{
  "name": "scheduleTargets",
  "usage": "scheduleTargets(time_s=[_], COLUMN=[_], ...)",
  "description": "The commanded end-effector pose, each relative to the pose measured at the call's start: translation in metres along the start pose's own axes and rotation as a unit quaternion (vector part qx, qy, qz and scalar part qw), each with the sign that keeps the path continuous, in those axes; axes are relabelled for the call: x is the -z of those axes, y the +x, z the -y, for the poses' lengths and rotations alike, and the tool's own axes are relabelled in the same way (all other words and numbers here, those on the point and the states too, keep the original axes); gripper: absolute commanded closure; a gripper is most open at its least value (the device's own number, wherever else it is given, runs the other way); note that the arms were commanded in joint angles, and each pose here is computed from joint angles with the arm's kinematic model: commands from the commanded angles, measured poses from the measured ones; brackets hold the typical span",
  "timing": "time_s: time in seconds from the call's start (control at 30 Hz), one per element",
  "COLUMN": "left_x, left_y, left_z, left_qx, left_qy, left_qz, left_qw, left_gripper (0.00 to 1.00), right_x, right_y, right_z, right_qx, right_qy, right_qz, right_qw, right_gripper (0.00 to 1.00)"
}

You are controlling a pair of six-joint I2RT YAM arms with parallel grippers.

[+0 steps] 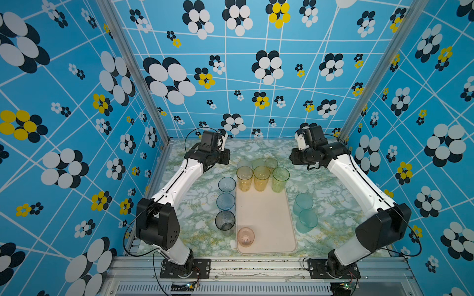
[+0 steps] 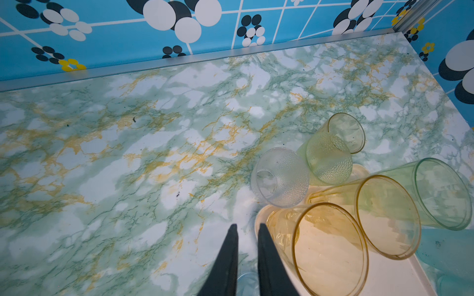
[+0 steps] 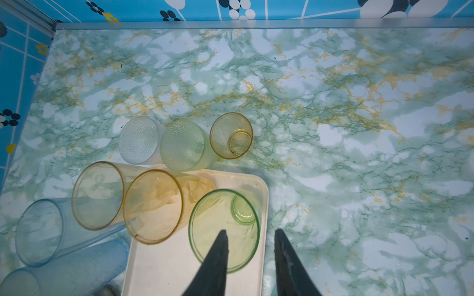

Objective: Place the glasses into the tray
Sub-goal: Pick up the glass from the top-center of the table.

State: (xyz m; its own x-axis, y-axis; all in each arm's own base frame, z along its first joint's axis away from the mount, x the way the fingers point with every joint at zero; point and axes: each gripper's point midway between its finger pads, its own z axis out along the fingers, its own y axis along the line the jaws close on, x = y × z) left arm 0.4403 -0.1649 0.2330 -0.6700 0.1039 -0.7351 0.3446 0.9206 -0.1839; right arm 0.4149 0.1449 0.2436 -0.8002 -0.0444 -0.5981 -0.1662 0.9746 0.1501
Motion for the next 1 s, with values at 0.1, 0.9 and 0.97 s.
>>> scheduleTargets(time_s=[0.1,0.9,0.97], left_x=[-0.009,-0.022,-0.021], left_y=[-0.015,-0.005,-0.004], left_z=[0.002,-0.015,-0.016], left_qx=[-0.014,0.003,0.004], left_qy=[0.004,0.014,0.014], left_qz=[0.015,0.009,0.009], left_qw=[1.000,1.000,1.000], left_gripper=[0.82,0.82,0.82], right_x=[-0.045,-0.135,-0.140], right_y=[-0.013,0.006,0.007], right_z=[-0.010,0.000,0.002], right_qx=[0.020,0.036,0.035], right_qy=[-0.036,-0.011,-0.009], right_qz=[-0.060,-0.181,-0.184], right_qw=[0.997,0.983,0.982], right_gripper=[0.62,0.57,0.57])
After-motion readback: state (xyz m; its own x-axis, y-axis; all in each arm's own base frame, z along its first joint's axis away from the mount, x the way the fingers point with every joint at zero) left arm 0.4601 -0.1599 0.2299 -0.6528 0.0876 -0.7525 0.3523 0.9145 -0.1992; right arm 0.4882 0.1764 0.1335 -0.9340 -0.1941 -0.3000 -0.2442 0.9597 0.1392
